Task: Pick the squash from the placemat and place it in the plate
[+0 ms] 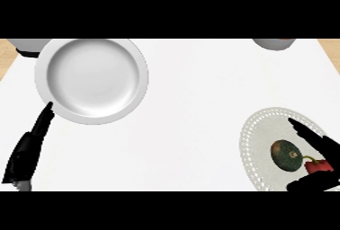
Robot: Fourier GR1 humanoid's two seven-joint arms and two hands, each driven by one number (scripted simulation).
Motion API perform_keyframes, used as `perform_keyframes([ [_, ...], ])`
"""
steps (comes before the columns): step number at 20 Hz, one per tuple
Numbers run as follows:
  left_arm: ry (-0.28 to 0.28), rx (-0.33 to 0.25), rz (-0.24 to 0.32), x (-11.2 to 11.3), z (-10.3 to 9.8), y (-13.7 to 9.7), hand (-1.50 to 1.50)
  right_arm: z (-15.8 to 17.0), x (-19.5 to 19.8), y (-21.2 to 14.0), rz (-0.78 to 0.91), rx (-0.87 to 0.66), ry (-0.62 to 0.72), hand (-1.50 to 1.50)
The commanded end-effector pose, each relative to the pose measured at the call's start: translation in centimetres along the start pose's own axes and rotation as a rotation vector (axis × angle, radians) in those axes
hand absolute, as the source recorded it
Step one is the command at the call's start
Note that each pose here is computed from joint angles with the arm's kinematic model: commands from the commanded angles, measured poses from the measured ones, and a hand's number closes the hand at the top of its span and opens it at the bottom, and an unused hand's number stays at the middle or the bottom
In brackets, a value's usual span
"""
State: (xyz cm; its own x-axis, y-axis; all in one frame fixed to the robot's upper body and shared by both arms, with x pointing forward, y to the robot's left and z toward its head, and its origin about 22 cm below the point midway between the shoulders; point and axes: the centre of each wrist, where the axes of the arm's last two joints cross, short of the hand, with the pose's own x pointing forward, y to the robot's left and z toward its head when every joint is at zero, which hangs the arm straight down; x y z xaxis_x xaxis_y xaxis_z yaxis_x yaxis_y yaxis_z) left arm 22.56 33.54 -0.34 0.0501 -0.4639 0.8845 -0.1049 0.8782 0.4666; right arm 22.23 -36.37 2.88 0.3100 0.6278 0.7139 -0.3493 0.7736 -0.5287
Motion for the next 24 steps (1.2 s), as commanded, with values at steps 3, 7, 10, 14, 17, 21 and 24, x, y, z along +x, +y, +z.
perform_keyframes([
  [3,0.006,0.003,0.009,-0.7,2.5,0.9,0.00,0.1,-0.3,1.5,-0.014,0.013,-0.031,1.50],
  [7,-0.005,0.003,-0.021,-0.1,0.4,1.0,0.00,-2.1,0.0,2.0,-0.029,-0.026,-0.096,1.50],
  [10,-0.008,-0.001,-0.006,0.1,0.8,0.5,0.00,-2.5,1.2,0.9,-0.014,-0.028,-0.093,1.50],
  [14,-0.018,-0.016,-0.003,0.3,0.4,-0.2,0.00,-4.6,5.6,2.7,0.145,-0.340,-0.331,1.50],
  [17,-0.046,-0.060,-0.001,0.8,-0.1,-1.2,0.00,-5.5,11.1,1.4,0.280,-0.578,-0.545,1.50],
  [21,-0.055,-0.042,-0.004,0.7,-0.7,-1.2,0.00,-9.0,11.0,5.3,0.335,-0.745,-0.592,1.50],
  [24,-0.046,-0.049,-0.019,0.3,0.4,-2.3,0.00,-10.6,10.8,7.7,0.325,-0.901,-0.613,1.50],
])
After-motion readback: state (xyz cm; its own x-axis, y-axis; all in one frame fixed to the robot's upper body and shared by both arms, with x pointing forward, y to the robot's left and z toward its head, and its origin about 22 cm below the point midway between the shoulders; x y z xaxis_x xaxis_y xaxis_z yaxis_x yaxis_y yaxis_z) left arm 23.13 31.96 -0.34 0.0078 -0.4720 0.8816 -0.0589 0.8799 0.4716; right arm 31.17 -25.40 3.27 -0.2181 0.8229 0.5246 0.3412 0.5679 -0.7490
